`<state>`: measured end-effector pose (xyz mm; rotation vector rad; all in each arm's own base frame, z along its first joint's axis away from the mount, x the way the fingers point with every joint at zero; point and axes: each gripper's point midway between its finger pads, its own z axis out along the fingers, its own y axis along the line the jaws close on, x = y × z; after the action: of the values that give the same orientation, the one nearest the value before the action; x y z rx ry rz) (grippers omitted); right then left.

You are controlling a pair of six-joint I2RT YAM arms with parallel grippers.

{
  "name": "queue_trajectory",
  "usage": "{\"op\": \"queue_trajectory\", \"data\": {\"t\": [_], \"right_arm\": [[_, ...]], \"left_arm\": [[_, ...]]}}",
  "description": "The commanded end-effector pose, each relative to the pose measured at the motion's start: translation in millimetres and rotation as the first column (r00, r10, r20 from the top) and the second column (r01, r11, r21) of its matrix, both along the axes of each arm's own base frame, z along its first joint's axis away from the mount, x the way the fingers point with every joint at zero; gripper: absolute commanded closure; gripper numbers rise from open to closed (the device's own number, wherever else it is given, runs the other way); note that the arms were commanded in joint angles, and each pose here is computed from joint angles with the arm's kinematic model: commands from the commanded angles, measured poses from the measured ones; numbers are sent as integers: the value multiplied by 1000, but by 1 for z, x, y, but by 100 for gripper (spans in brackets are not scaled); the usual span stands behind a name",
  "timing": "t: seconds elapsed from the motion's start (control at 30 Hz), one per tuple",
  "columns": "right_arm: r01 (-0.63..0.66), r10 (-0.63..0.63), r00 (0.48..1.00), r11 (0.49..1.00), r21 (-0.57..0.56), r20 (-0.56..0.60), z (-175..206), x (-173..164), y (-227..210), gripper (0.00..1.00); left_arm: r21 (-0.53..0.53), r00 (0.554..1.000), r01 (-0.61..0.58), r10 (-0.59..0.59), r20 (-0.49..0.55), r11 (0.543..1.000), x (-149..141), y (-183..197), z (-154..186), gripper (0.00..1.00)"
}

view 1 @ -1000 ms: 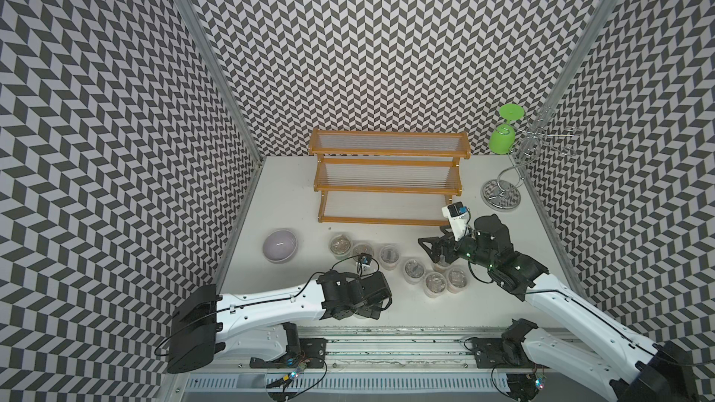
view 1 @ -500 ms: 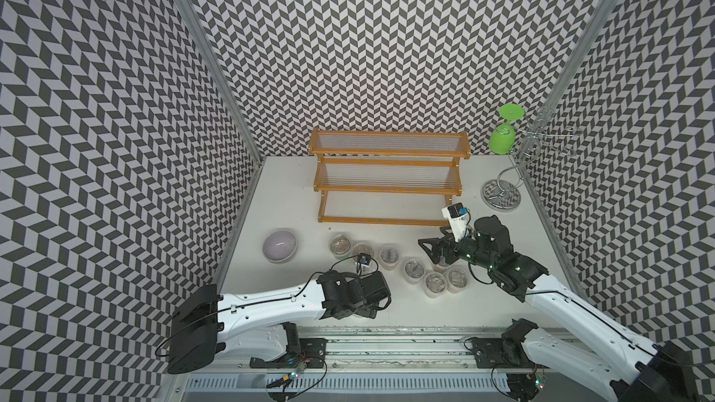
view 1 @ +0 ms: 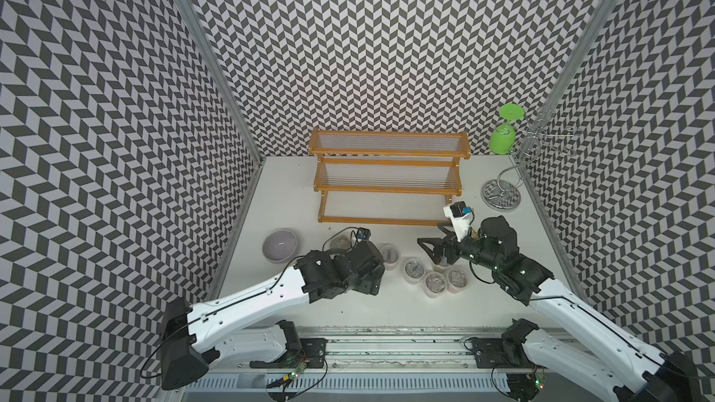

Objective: Place the seed container on the shelf
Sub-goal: Pick up the seed jar at the center of the board.

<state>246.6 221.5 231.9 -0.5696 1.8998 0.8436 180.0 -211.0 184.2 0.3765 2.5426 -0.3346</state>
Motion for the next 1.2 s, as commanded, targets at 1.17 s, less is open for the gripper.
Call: {"op": "queue_trajectory", "data": {"t": [1.17], "right_arm": [[-309, 280, 697, 948, -77, 660, 94, -19, 95, 0]], "left_arm": [[56, 791, 575, -572, 216, 817, 71, -51, 161, 32]]}}
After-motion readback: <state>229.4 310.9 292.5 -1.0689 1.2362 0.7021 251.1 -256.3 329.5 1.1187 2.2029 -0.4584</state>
